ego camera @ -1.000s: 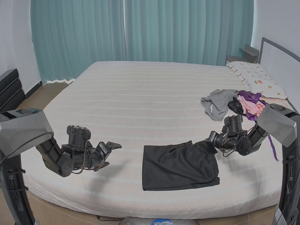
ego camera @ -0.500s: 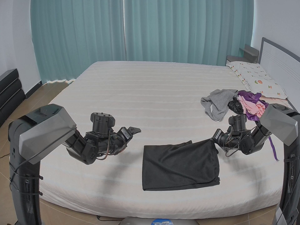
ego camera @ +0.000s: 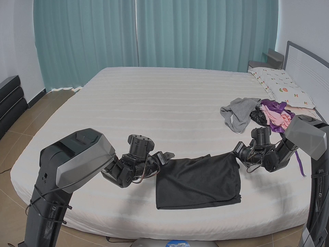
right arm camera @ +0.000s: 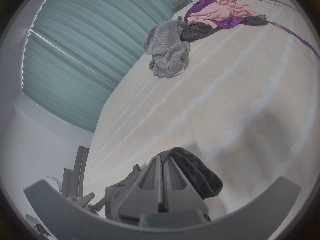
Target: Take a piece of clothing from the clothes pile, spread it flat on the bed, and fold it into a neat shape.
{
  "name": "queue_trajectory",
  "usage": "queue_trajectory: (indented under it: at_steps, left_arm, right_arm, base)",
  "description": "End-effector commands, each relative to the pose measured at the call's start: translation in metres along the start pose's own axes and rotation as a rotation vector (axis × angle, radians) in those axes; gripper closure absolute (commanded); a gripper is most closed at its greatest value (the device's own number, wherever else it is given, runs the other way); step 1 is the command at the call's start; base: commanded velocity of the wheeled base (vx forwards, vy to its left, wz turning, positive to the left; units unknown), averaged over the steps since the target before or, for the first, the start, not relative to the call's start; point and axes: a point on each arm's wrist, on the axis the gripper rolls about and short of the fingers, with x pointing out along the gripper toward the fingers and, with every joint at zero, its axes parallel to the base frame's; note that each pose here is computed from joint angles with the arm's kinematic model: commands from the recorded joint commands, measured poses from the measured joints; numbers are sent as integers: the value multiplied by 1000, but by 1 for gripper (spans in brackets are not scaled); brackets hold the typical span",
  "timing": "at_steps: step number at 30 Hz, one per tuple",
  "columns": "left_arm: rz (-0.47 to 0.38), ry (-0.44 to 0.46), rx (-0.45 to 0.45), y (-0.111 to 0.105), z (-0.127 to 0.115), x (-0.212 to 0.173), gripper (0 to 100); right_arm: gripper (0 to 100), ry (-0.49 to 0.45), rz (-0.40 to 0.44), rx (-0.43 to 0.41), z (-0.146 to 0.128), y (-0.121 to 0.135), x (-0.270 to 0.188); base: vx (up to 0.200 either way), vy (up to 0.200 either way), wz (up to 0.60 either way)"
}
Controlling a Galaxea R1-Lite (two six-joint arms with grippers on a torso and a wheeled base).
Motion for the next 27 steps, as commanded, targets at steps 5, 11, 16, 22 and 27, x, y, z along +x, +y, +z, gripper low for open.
queue_trajectory:
  at_steps: [5,11,16,22,27]
  left_arm:
    - [11,16,8,5,-9,10,100]
    - [47,-48,5,6,-6,15,100]
    - [79,-85,14,6,-9,17,100]
    - [85,-175,-58,7,3,14,100]
    - [116,-180,-69,12,0,12,100]
  right_arm:
    - [100,9,3,-5,-3,2,1]
    - [100,8,4,-6,-3,3,0]
    - [100,6,4,-9,-3,3,2]
    - [100,-5,10,-11,1,3,3]
    - [100,-11,13,-10,3,3,5]
  base:
    - [0,0,0]
    - [0,0,0]
    - [0,0,0]
    - [0,0,0]
    - [0,0,0]
